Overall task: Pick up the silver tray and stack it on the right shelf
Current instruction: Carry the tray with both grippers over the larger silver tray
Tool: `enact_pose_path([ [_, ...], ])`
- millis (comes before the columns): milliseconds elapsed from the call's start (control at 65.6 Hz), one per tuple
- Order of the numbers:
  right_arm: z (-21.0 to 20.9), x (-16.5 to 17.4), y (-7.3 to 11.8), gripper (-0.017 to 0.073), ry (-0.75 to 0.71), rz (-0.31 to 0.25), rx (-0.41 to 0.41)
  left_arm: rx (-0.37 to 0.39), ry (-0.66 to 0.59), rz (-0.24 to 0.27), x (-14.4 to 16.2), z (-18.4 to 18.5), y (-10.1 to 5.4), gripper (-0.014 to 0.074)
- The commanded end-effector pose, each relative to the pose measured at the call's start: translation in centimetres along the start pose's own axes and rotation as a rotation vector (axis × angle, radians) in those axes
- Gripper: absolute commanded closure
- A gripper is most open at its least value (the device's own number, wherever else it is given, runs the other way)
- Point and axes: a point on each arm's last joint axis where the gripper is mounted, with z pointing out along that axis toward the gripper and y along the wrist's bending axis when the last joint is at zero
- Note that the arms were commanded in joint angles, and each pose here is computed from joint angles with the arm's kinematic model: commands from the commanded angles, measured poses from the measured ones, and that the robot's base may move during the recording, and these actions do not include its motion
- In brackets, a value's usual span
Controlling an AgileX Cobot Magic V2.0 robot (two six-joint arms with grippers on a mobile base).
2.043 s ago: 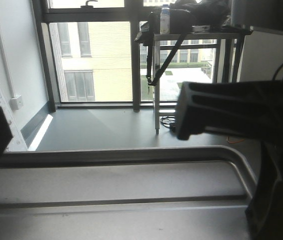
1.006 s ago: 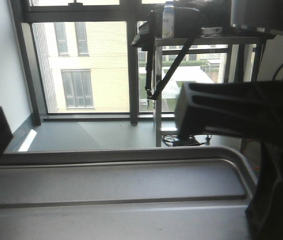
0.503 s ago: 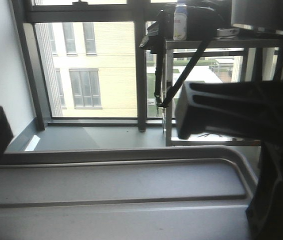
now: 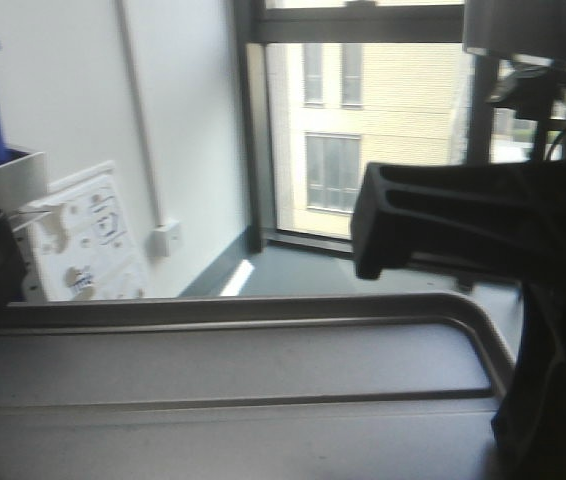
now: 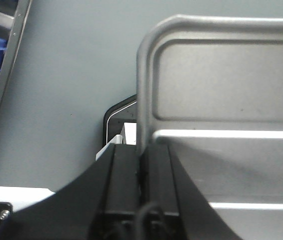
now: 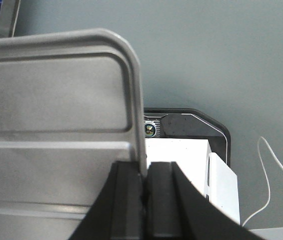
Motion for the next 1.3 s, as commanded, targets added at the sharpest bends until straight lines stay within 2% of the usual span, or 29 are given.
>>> enact_pose_path([
  [0, -0.99, -0.74, -0.37, 0.0501, -0.056, -0.027, 0.031, -0.191, 0.038, 0.01, 0.32, -1.06, 1.96, 0.0686],
  [1281, -0.99, -0.74, -0.37, 0.0501, -0.056, -0.027, 0.031, -0.191, 0.038, 0.01, 0.32, -1.06, 1.96, 0.0686],
])
